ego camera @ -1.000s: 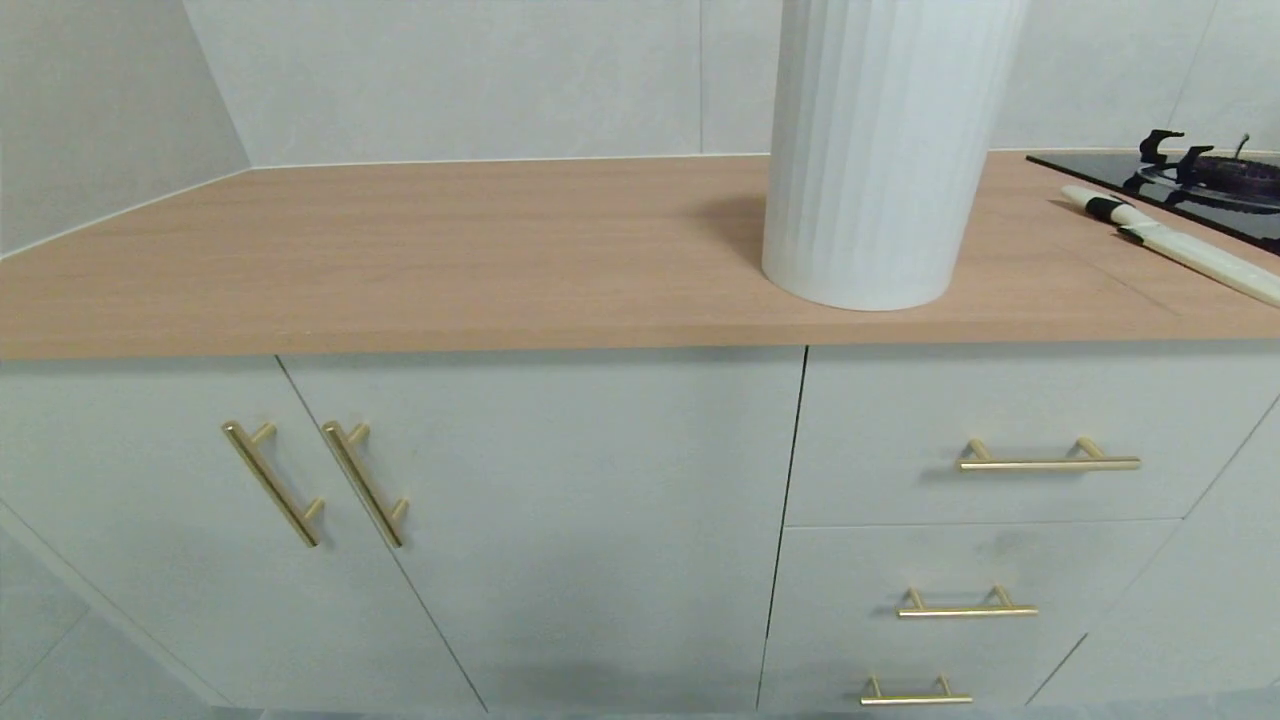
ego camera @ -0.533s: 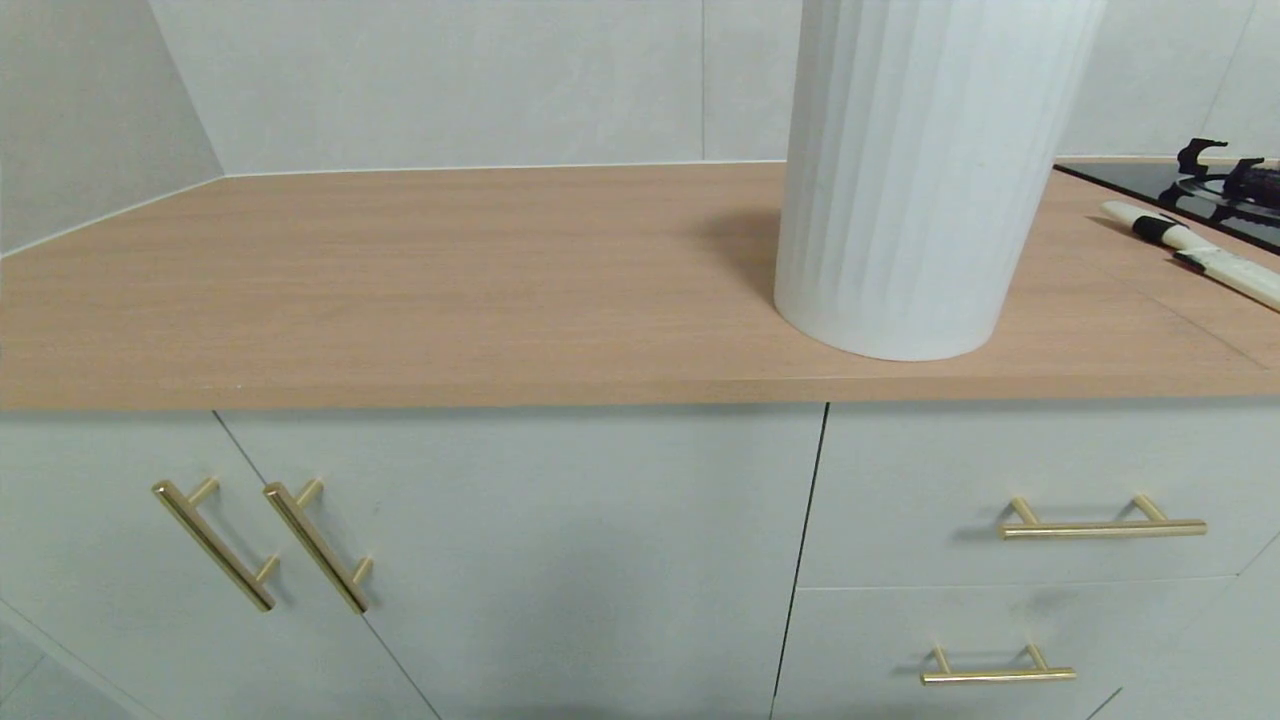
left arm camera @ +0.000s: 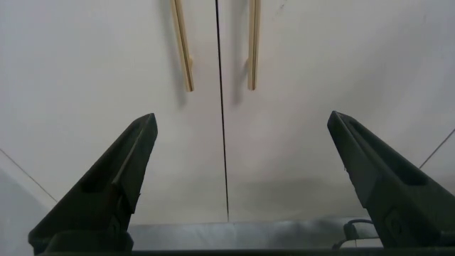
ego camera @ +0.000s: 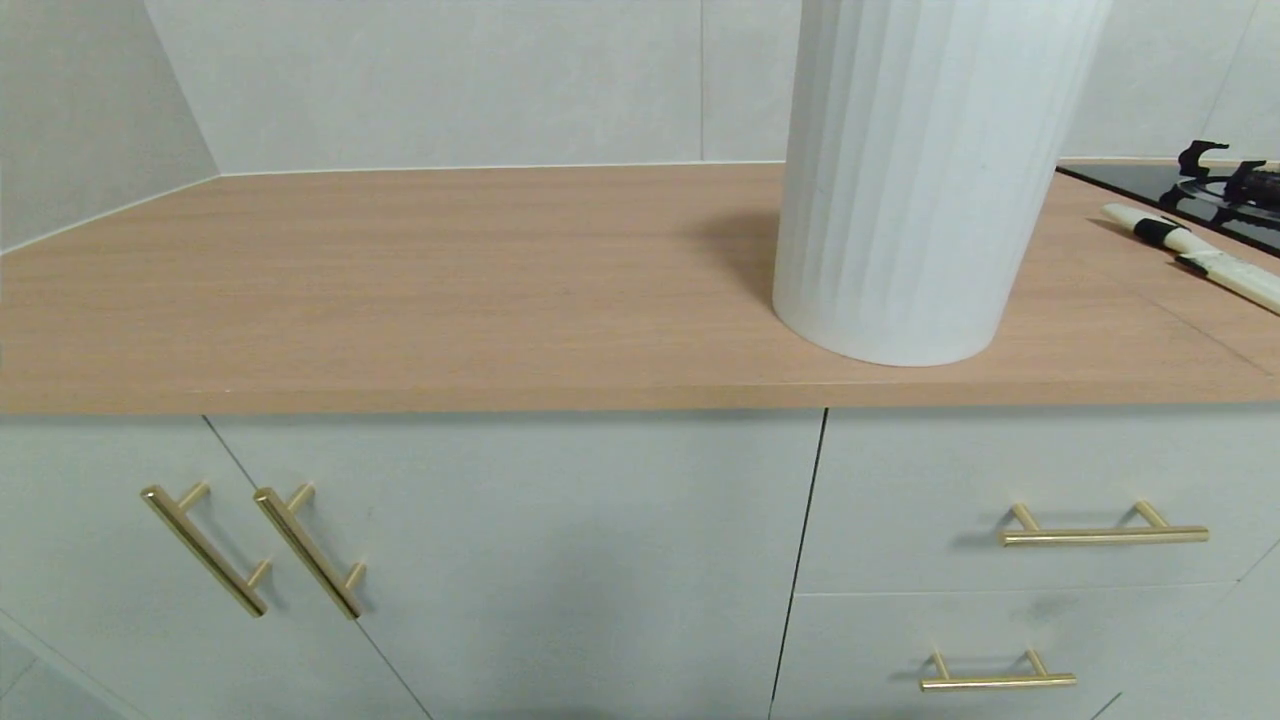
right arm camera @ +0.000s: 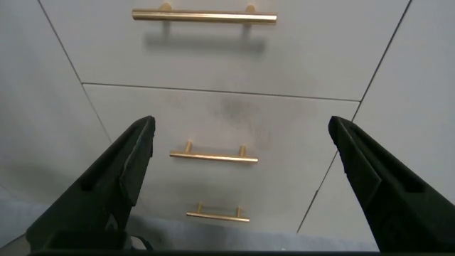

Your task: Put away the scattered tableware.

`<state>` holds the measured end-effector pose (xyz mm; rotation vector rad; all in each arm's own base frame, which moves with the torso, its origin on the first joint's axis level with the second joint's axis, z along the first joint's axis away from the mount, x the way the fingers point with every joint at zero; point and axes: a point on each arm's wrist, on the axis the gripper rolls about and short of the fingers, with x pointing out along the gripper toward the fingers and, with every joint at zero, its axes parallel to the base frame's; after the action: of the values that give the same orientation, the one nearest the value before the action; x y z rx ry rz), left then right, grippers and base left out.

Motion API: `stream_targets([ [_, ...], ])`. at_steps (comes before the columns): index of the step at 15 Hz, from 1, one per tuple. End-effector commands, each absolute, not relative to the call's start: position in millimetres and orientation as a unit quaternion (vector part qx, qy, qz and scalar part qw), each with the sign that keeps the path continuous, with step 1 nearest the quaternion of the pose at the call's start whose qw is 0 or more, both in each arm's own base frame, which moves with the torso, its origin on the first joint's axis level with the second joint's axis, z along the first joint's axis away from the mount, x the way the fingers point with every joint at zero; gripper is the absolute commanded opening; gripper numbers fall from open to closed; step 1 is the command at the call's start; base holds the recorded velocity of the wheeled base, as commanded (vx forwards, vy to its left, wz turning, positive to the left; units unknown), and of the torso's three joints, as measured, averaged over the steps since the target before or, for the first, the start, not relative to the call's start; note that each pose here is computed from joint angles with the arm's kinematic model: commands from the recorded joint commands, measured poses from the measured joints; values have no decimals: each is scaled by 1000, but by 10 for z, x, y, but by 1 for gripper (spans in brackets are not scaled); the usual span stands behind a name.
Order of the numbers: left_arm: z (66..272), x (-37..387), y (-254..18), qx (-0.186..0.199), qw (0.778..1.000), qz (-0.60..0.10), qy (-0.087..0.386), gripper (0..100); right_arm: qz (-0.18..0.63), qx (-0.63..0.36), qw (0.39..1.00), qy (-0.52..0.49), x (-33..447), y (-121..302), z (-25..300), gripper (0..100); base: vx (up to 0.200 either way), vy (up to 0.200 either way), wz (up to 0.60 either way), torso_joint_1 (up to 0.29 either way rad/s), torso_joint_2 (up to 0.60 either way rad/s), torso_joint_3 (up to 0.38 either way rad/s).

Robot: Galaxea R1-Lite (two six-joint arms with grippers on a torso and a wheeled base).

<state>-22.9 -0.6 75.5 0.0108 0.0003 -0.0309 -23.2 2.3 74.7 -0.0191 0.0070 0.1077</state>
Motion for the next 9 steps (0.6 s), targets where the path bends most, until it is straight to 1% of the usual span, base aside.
stream_targets([
  [1, 753, -228, -6, 6, 1000, -15, 1, 100, 54, -10, 998, 4, -231, 22, 748, 100, 0, -200, 0, 2, 7, 7],
  [7, 753, -228, -6, 6, 1000, -15, 1, 100, 54, -10, 998, 4, -231, 22, 748, 100, 0, -200, 0, 2, 3, 2],
  [9, 753, -228, -6, 6, 1000, -15, 1, 100, 54, -10, 998, 5, -231, 22, 746, 100, 0, 0, 0, 0, 0, 0],
])
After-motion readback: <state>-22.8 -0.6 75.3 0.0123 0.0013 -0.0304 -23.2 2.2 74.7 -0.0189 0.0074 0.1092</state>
